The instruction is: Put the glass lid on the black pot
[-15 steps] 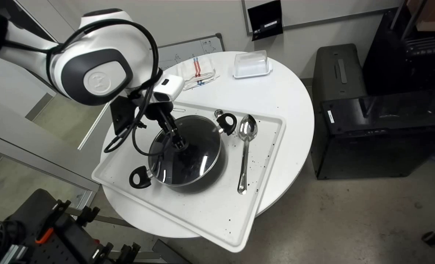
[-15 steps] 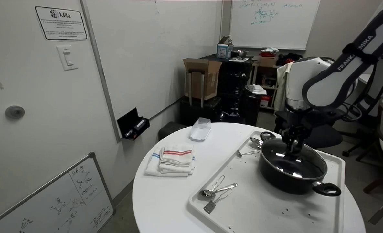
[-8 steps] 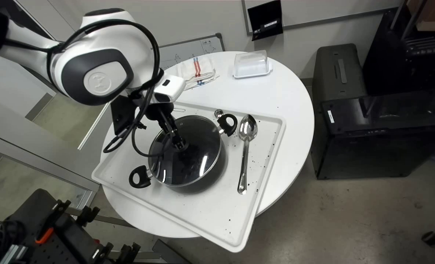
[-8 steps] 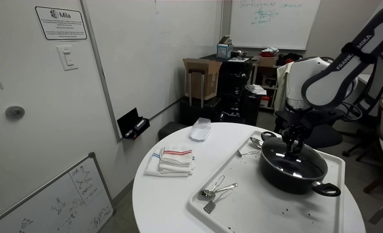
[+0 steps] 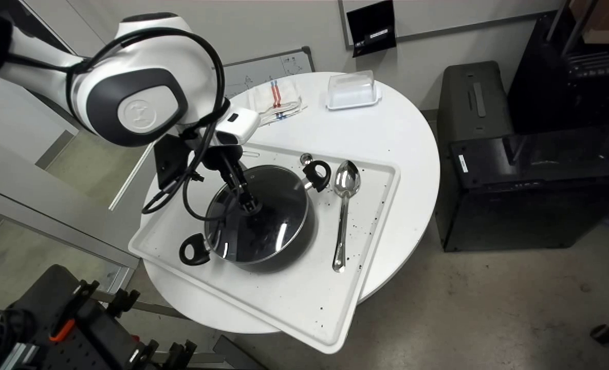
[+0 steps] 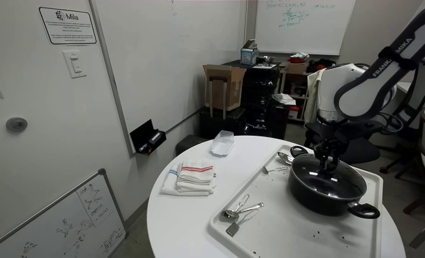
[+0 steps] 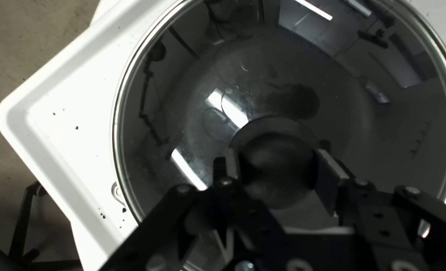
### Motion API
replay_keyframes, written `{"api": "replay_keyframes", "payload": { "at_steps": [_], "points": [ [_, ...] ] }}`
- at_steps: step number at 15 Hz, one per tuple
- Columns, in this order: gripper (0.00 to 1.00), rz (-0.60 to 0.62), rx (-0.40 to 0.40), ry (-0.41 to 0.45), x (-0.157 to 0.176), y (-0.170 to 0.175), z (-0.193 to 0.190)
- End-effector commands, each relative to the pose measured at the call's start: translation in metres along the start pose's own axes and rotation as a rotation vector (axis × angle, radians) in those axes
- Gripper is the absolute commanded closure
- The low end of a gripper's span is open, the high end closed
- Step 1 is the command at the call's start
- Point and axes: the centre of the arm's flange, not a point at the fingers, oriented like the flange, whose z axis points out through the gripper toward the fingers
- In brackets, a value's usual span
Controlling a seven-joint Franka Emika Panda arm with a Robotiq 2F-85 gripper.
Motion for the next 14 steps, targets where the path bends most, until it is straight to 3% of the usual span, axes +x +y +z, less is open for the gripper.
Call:
{"api": "replay_keyframes", "payload": {
  "at_steps": [1,3,4,5,8,14],
  "points": [
    [0.75,0.006,-0.001,-0.021,0.002,0.001,-0.008],
    [0.75,0.011,-0.009,-0.027,0.003,0.002,-0.006],
    [0.25,0.015,-0.015,-0.021,0.002,0.002,-0.006],
    [0.23,0.017,-0.018,-0.011,0.0,0.002,-0.007],
    [0.03,0.016,-0.031,0.026,-0.004,0.004,-0.015],
    [0.0,-0.035,-0.041,0.084,-0.023,0.003,-0.039]
  ]
}}
